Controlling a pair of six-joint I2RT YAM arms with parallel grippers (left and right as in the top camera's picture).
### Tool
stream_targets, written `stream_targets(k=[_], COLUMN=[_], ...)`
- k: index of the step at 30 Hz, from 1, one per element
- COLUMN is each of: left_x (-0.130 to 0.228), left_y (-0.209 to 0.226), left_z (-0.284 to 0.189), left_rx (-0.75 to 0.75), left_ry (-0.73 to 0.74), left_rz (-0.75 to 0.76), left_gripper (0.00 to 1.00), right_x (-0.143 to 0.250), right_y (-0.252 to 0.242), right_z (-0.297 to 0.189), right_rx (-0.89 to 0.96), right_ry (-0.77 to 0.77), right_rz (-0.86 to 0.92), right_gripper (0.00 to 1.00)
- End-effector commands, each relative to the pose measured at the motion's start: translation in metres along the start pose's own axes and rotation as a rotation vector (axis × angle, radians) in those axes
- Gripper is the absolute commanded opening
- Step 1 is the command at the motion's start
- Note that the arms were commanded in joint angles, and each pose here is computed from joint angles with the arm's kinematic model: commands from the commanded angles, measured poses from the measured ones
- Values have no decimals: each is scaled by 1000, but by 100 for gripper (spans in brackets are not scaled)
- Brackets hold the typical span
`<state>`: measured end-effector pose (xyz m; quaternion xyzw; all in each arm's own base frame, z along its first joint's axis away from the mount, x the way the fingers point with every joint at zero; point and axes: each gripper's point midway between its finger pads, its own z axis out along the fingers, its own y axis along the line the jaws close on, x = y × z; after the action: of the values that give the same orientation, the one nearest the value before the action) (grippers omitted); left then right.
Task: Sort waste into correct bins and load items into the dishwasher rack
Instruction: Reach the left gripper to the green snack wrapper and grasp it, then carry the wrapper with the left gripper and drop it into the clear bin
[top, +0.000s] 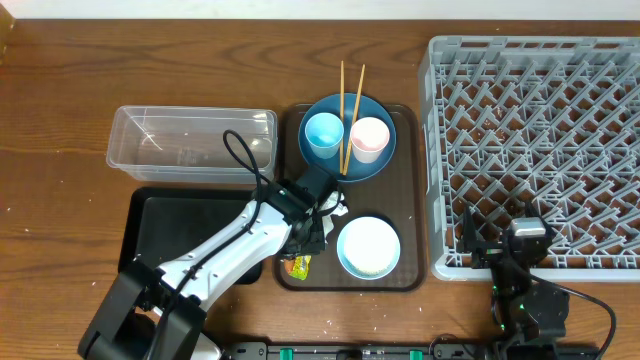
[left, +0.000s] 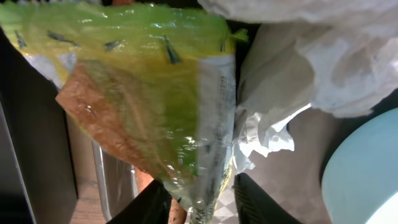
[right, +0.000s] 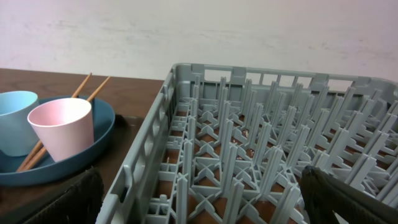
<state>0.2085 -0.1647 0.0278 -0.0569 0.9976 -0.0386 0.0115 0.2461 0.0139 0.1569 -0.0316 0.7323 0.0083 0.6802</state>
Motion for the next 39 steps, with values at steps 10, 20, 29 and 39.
stream_targets(k=[10, 20, 29, 39], left_x=[0, -30, -81, -140], left_y=[2, -1, 75, 107], left_z=[-7, -93, -169, -177], left_rx=[4, 123, -89, -106], left_ry=[-25, -345, -784, -912], left_rz=[22, 81, -136, -354], left_gripper=[6, 6, 6, 6], right_x=[0, 0, 0, 0], right_y=[-3, -3, -3, -3], right_z=[0, 0, 0, 0], right_rx=[13, 13, 13, 13], right_ry=[0, 0, 0, 0], right_rz=[0, 0, 0, 0], right_gripper=[99, 99, 99, 99])
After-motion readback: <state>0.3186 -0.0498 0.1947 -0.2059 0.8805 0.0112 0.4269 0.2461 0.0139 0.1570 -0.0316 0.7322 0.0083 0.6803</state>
